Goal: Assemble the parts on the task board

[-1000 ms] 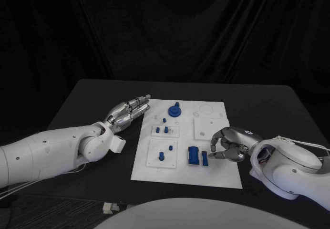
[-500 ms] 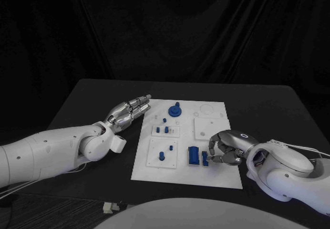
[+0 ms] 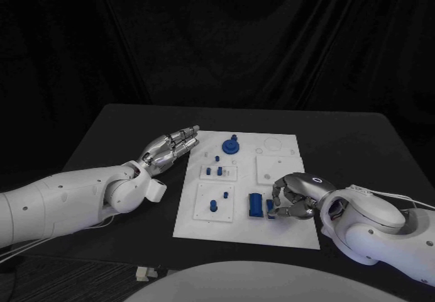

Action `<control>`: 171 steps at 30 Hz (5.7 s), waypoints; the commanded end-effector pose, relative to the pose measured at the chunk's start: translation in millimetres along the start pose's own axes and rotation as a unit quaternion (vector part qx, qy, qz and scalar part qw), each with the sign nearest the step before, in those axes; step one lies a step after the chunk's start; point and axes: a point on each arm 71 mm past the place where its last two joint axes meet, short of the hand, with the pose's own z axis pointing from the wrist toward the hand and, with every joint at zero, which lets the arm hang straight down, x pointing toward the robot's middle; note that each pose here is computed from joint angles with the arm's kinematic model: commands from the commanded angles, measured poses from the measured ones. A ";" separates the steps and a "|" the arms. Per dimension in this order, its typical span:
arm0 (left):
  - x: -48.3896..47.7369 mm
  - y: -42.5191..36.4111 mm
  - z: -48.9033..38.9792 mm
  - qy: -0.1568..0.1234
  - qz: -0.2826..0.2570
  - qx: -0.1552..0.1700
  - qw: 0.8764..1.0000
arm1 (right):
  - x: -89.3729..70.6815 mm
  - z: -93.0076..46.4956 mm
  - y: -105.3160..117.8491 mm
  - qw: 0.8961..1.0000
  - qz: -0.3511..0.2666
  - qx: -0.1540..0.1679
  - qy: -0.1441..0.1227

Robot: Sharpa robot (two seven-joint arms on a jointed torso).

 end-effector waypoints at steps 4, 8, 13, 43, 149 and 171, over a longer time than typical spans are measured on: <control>1.4 -1.1 -0.4 0.004 -0.007 0.015 1.000 | 3.8 0.9 -0.9 1.000 -0.009 0.010 0.010; 1.7 -0.3 -0.5 0.005 -0.008 0.014 1.000 | 5.3 1.7 -0.1 1.000 -0.012 0.010 0.017; 1.9 0.3 -0.8 0.005 -0.009 0.013 1.000 | 6.7 3.3 0.1 1.000 -0.015 0.013 0.023; 2.1 2.0 -1.5 0.006 -0.010 0.010 1.000 | -3.4 2.3 1.3 0.998 0.038 -0.018 -0.046; 2.9 2.9 -1.2 0.007 -0.011 0.006 1.000 | -10.7 4.0 -52.1 0.977 -0.069 0.160 0.120; 1.9 2.9 -1.6 0.007 -0.011 0.005 1.000 | -12.1 -17.0 -44.6 0.969 0.160 0.169 0.084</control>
